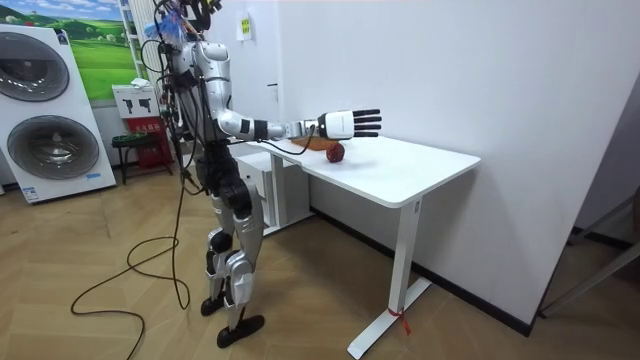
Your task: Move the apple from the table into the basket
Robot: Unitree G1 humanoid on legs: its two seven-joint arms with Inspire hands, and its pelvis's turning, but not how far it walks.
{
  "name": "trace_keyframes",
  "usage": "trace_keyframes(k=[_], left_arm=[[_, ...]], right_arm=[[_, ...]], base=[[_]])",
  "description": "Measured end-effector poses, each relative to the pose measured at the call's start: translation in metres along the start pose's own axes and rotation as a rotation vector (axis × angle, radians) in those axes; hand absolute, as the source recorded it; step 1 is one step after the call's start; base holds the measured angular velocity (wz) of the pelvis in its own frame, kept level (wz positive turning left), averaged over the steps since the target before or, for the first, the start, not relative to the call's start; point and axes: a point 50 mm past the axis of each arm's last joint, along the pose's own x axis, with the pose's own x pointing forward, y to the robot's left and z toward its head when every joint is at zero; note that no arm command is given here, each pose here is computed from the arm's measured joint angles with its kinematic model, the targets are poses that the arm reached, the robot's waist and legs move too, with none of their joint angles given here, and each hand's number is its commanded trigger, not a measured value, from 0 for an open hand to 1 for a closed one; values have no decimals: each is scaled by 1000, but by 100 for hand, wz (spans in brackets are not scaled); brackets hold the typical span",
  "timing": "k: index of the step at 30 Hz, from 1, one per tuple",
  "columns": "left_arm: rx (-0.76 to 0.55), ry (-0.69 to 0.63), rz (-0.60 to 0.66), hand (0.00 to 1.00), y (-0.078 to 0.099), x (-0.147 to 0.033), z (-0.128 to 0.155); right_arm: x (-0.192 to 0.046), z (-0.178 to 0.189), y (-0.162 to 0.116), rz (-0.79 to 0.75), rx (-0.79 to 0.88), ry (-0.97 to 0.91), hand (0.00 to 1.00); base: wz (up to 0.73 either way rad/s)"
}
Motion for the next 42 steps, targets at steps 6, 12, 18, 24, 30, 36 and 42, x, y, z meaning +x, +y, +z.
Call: trace_keyframes(k=[6, 12, 18, 24, 30, 36, 42], left_arm=[[5, -9, -28, 0, -1, 0, 2], [11, -9, -49, 0, -3, 0, 2], [16, -13, -61, 0, -3, 1, 3], [16, -18, -60, 0, -2, 1, 5], [20, -11, -63, 0, -4, 1, 2], [29, -4, -63, 0, -5, 0, -1], [34, -17, -53, 0, -3, 1, 3]], right_arm=[[-3, 0, 10, 87, -2, -1, 0], [-4, 0, 13, 114, -1, -1, 0], [-6, 0, 18, 143, -1, -2, 0], [-6, 0, 18, 153, -4, -2, 0], [-12, -8, 16, 183, -63, 13, 0], [-27, -35, 22, 275, -139, 111, 0], [-38, -49, 31, 361, -168, 166, 0]], base=[[0], [0], [0], [0], [0], [1], [0]])
